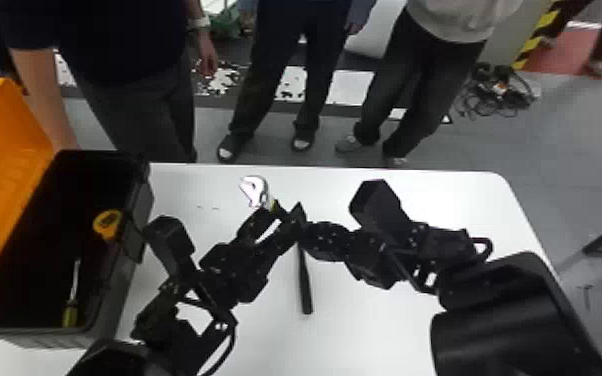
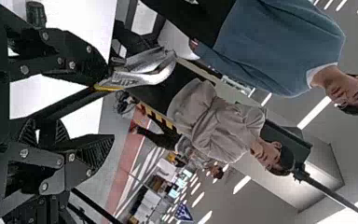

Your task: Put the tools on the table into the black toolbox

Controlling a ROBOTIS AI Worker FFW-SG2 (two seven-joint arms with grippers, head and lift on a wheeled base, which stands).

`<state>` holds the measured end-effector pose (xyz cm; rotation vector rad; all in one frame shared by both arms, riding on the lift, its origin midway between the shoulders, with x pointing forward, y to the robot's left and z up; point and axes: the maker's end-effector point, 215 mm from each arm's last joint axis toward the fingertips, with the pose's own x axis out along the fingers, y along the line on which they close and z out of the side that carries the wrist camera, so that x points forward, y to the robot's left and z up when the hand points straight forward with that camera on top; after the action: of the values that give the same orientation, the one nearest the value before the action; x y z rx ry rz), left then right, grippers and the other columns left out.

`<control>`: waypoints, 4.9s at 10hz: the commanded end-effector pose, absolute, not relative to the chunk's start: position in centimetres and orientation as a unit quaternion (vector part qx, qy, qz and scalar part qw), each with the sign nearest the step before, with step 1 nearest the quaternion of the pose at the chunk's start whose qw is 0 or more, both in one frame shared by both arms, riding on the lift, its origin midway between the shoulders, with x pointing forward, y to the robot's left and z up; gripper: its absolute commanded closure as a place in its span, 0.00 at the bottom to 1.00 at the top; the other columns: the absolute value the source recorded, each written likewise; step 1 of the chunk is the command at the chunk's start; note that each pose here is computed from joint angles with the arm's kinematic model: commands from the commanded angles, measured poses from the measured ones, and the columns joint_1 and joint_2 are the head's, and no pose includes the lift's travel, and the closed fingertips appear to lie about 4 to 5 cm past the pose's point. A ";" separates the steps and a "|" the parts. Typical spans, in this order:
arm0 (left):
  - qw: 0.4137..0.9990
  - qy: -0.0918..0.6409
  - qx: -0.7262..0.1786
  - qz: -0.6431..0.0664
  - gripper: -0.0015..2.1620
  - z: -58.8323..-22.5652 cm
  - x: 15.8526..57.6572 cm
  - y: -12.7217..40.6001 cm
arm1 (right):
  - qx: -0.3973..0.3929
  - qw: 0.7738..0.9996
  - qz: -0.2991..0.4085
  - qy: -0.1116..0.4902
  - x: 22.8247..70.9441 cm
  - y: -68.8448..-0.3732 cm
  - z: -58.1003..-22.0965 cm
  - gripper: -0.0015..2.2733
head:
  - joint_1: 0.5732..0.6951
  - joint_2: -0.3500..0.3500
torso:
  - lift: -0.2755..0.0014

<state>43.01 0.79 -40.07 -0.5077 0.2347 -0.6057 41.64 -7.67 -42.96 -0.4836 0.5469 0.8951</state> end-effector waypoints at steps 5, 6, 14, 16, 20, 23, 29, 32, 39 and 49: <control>0.909 0.137 -0.246 -0.308 0.99 -41.5 42.3 0.4 | -0.224 0.843 0.417 0.258 42.3 -7.6 -42.6 0.99 | 1.00 0.37 | 0.85; 0.910 0.135 -0.241 -0.310 0.99 -41.3 42.4 0.3 | -0.222 0.842 0.417 0.259 42.3 -7.6 -42.7 0.99 | 1.00 0.37 | 0.85; 0.913 0.131 -0.241 -0.303 0.99 -41.2 43.0 1.4 | -0.191 0.856 0.374 0.302 41.5 -9.7 -43.6 0.02 | 1.00 0.35 | 0.85; 0.917 0.125 -0.234 -0.299 0.99 -40.8 43.4 1.9 | -0.173 0.866 0.346 0.318 40.8 -11.9 -43.7 0.02 | 1.00 0.34 | 0.85; 0.946 0.091 -0.181 -0.253 0.99 -39.7 45.4 7.3 | -0.022 0.891 0.309 0.331 38.5 -15.5 -44.3 0.02 | 1.00 0.31 | 0.85; 0.978 0.034 -0.108 -0.176 0.99 -37.2 47.1 15.3 | 0.071 0.903 0.306 0.295 38.3 -16.6 -42.5 0.03 | 1.00 0.39 | 0.85; 0.999 0.002 -0.042 -0.034 0.99 -37.7 46.8 30.0 | 0.113 0.921 0.306 0.213 38.7 -18.6 -39.0 0.03 | 1.00 0.68 | 0.85; 1.000 -0.005 -0.028 -0.003 0.99 -38.9 47.0 32.0 | 0.108 0.934 0.303 0.155 39.0 -19.8 -37.1 0.03 | 1.00 0.72 | 0.85; 0.999 -0.024 -0.023 0.030 0.00 -39.1 44.9 34.8 | 0.100 0.953 0.253 0.131 36.7 -25.7 -38.4 0.03 | 1.00 0.69 | 0.85; 0.999 -0.009 -0.042 0.000 0.01 -37.8 35.4 30.1 | 0.116 0.952 0.248 0.139 35.5 -26.2 -40.1 0.03 | 1.00 0.62 | 0.85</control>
<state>35.91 30.41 -38.28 -0.0826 -0.0001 0.0029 35.70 -26.15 -40.07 0.2314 0.2827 0.5049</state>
